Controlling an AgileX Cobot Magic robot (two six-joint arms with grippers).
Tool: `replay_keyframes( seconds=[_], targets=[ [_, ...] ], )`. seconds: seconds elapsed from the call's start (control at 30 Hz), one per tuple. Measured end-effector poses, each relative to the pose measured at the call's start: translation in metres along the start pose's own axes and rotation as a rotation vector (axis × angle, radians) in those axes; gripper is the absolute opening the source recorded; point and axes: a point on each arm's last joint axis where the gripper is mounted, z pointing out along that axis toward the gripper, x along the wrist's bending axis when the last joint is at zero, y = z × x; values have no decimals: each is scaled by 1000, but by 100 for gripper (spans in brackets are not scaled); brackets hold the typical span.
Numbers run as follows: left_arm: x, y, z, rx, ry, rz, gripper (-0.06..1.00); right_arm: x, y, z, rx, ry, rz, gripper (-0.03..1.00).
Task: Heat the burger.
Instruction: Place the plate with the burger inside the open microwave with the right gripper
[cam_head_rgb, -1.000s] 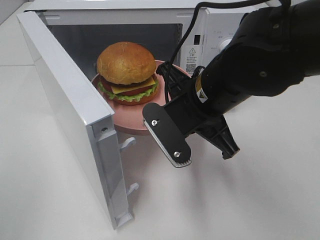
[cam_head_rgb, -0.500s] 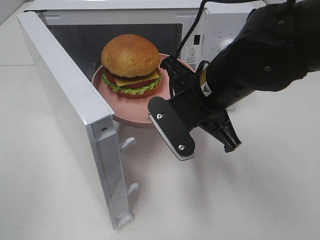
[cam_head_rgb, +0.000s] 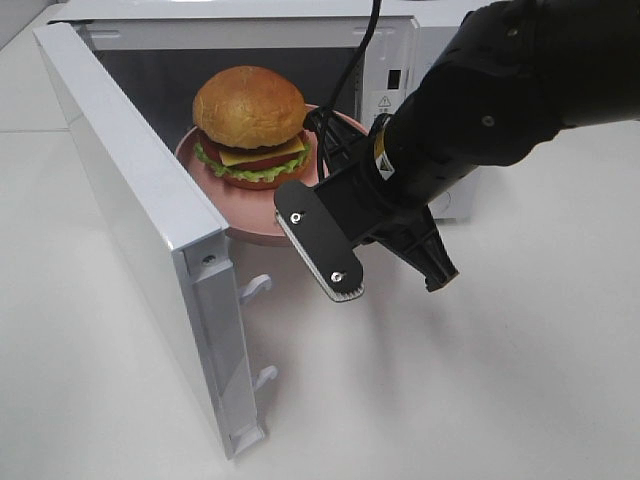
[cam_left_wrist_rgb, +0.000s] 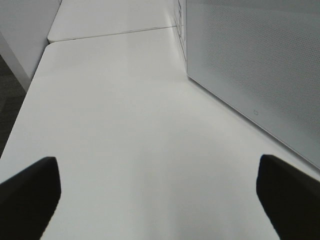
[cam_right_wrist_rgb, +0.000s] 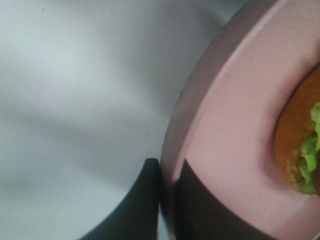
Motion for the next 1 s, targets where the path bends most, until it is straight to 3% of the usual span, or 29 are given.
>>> replay_keyframes(
  seconds=[1.0],
  targets=[
    [0,0,0,0,0,0,99,-50,5,29,32,11,0,6]
  ],
)
